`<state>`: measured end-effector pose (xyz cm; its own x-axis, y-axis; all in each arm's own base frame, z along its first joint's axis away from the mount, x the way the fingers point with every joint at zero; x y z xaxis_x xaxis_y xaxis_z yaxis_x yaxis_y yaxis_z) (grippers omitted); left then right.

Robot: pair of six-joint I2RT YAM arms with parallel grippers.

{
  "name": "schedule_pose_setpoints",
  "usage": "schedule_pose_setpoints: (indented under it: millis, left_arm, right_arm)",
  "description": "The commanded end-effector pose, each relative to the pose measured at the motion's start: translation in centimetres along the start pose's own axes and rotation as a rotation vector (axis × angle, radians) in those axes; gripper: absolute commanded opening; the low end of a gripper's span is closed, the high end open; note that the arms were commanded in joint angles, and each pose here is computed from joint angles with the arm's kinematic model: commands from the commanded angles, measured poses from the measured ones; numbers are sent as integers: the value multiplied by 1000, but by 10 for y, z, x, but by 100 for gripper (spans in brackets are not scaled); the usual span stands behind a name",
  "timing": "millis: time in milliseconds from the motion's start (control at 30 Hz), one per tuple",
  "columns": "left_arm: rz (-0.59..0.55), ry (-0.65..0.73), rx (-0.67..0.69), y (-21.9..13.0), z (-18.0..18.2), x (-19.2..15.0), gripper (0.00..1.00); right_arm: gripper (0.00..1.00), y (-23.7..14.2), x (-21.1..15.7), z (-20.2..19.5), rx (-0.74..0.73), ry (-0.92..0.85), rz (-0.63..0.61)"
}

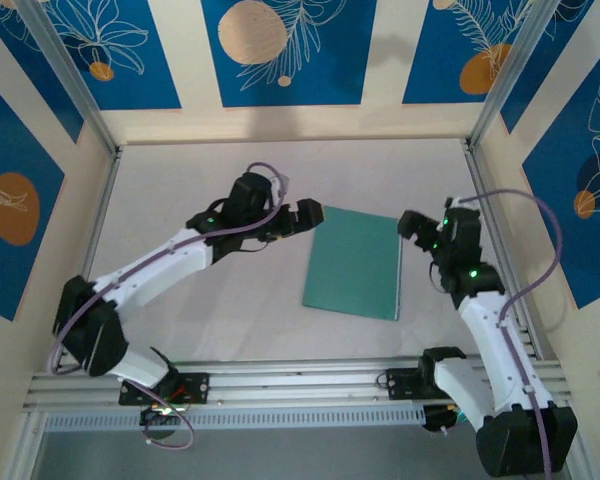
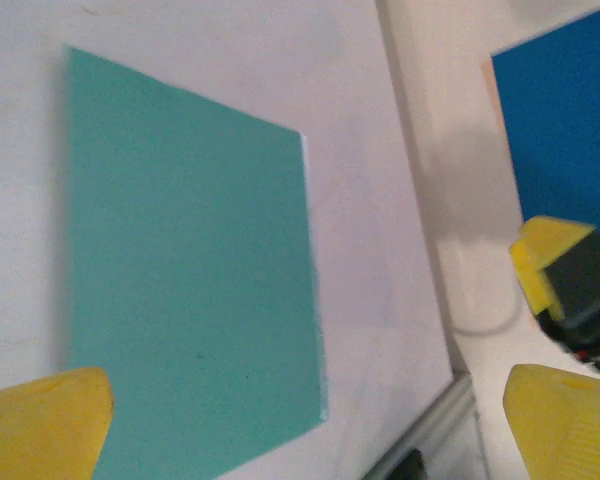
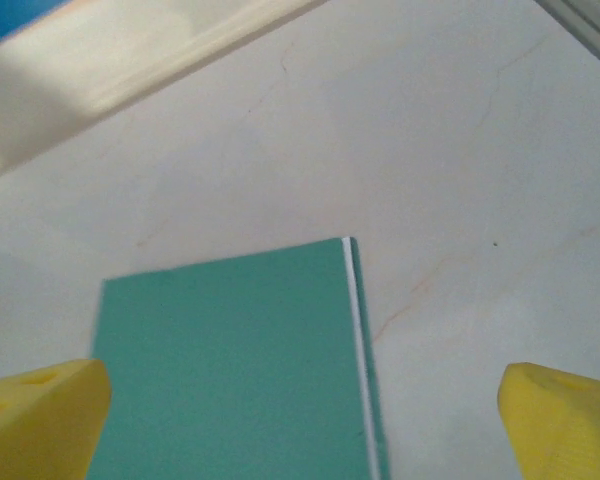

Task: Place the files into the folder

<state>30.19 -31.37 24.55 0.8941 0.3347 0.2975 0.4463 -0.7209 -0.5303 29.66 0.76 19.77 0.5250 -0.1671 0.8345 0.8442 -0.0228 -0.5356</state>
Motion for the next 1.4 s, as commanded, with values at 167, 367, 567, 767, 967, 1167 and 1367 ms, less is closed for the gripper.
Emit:
schedule_pose_setpoints:
  millis: [167, 367, 567, 767, 967, 1167, 1367]
  left_arm:
    - [-179, 88, 360, -61, 81, 3, 100]
    - [-276, 109, 599, -104, 133, 0, 100]
    - [-369, 183, 730, -141, 164, 0, 100]
    - [-472, 207, 781, -172, 187, -4, 100]
    - [-612, 215, 890, -215, 216, -7, 100]
    - [-741, 409, 989, -235, 218, 12, 100]
    - [-900, 375, 1032, -228, 245, 49, 100]
  right_arm:
    - [99, 41, -17, -8, -44, -220, -228]
    - [99, 72, -30, -4, 18, -249, -235]
    - [99, 95, -22, -1, 55, -269, -270]
    - [99, 116, -39, -2, 82, -268, -281]
    - [99, 129, -36, -4, 47, -261, -205]
    - [99, 129, -37, -3, 43, -269, -204]
    - [99, 129, -37, -3, 44, -270, -202]
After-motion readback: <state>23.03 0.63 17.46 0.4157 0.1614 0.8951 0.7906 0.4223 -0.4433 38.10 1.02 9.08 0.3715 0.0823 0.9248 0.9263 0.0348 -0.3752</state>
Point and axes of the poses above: each hand's point on the last joint's axis, 136 mm out from that joint toward the fingers, its own y axis out along the fingers, its own z axis along the line the jaws close on, x = y × z, the point moved 1 cm from there along -y, back along the fingers, and after that the axes turned 12 degrees about -y, right-handed, at the moved point
